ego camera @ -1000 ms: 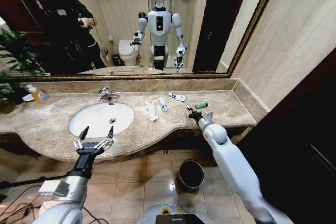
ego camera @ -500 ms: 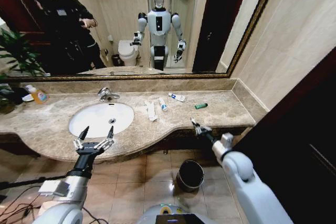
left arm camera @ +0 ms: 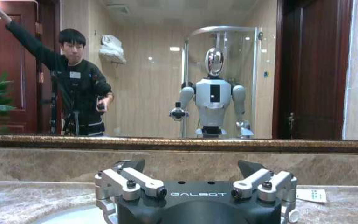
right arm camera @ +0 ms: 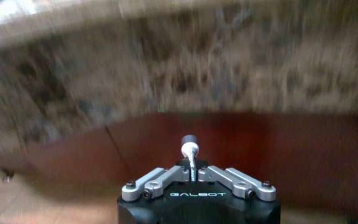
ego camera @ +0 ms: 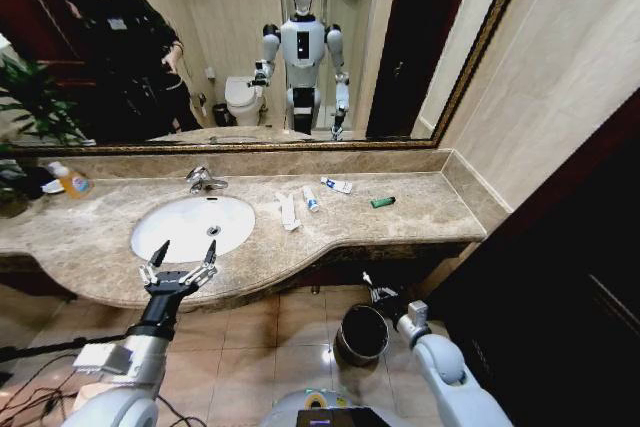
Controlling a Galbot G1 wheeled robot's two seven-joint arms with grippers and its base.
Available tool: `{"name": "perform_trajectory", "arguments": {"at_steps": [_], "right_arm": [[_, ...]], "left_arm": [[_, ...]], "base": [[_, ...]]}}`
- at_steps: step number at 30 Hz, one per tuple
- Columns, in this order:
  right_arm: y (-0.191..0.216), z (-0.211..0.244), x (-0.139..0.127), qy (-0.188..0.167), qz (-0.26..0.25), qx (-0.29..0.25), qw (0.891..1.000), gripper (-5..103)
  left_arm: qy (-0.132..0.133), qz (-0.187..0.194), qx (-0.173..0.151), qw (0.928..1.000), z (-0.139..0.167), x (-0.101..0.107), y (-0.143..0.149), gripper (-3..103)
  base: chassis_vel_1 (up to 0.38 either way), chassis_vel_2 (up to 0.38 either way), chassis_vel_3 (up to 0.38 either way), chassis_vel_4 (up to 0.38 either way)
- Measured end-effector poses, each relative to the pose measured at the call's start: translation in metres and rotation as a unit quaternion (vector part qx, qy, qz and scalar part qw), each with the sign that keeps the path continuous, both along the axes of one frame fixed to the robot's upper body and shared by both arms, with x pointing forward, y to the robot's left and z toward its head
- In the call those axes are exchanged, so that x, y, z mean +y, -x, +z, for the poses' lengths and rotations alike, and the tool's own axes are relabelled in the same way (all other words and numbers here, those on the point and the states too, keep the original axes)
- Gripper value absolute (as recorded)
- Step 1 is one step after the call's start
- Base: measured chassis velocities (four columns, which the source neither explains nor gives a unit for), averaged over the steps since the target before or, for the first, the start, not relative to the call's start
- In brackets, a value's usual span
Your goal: Pick up the trash from the sink and place it in the trash bin.
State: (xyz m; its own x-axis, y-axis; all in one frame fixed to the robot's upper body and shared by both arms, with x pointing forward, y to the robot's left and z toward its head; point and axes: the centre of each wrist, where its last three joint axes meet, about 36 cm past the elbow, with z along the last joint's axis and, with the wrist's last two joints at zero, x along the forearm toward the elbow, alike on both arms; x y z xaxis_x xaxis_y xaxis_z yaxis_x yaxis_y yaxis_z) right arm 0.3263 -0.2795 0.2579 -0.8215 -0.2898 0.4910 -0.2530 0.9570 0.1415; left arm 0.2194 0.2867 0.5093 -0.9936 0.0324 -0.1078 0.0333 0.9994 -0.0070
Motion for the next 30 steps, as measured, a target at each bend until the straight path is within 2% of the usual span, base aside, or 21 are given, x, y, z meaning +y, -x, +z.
{"name": "perform_trajectory", "arguments": {"at_steps": [2, 3, 9, 18, 19, 20, 21, 24, 26, 30], "right_arm": [[0.001, -0.005, 0.0, 0.001, 0.0, 0.005, 1.0, 2], [0.004, -0.033, 0.0, 0.009, 0.003, 0.025, 1.0, 2], [0.009, -0.087, 0.005, 0.027, -0.002, 0.065, 0.998, 2], [0.004, -0.123, 0.012, 0.051, -0.019, 0.08, 0.995, 2], [0.003, -0.123, 0.013, 0.053, -0.023, 0.08, 0.995, -1], [0.002, -0.123, 0.014, 0.054, -0.023, 0.079, 0.995, 4], [0.002, -0.123, 0.014, 0.054, -0.023, 0.079, 0.995, 4], [0.0, -0.122, 0.014, 0.059, -0.021, 0.076, 0.995, 20], [-0.001, -0.121, 0.014, 0.06, -0.021, 0.075, 0.995, 20], [-0.003, -0.119, 0.014, 0.063, -0.021, 0.071, 0.995, 41]], "left_arm": [[0.0, 0.0, 0.0, 1.0, 0.0, 0.0, 0.0, 100], [0.0, 0.0, 0.0, 1.0, 0.0, 0.0, 0.0, 100], [0.0, 0.0, 0.0, 1.0, 0.0, 0.0, 0.0, 100], [0.0, 0.0, 0.0, 1.0, 0.0, 0.0, 0.0, 100], [0.0, 0.0, 0.0, 1.0, 0.0, 0.0, 0.0, 100], [0.0, 0.0, 0.0, 1.0, 0.0, 0.0, 0.0, 100], [0.0, 0.0, 0.0, 1.0, 0.0, 0.0, 0.0, 100], [0.0, 0.0, 0.0, 1.0, 0.0, 0.0, 0.0, 100], [0.0, 0.0, 0.0, 1.0, 0.0, 0.0, 0.0, 100], [0.0, 0.0, 0.0, 1.0, 0.0, 0.0, 0.0, 100]], "base": [[0.0, 0.0, 0.0, 0.0], [0.0, 0.0, 0.0, 0.0], [0.0, 0.0, 0.0, 0.0], [0.0, 0.0, 0.0, 0.0], [0.0, 0.0, 0.0, 0.0], [0.0, 0.0, 0.0, 0.0], [0.0, 0.0, 0.0, 0.0], [0.0, 0.0, 0.0, 0.0], [0.0, 0.0, 0.0, 0.0], [0.0, 0.0, 0.0, 0.0]]}}
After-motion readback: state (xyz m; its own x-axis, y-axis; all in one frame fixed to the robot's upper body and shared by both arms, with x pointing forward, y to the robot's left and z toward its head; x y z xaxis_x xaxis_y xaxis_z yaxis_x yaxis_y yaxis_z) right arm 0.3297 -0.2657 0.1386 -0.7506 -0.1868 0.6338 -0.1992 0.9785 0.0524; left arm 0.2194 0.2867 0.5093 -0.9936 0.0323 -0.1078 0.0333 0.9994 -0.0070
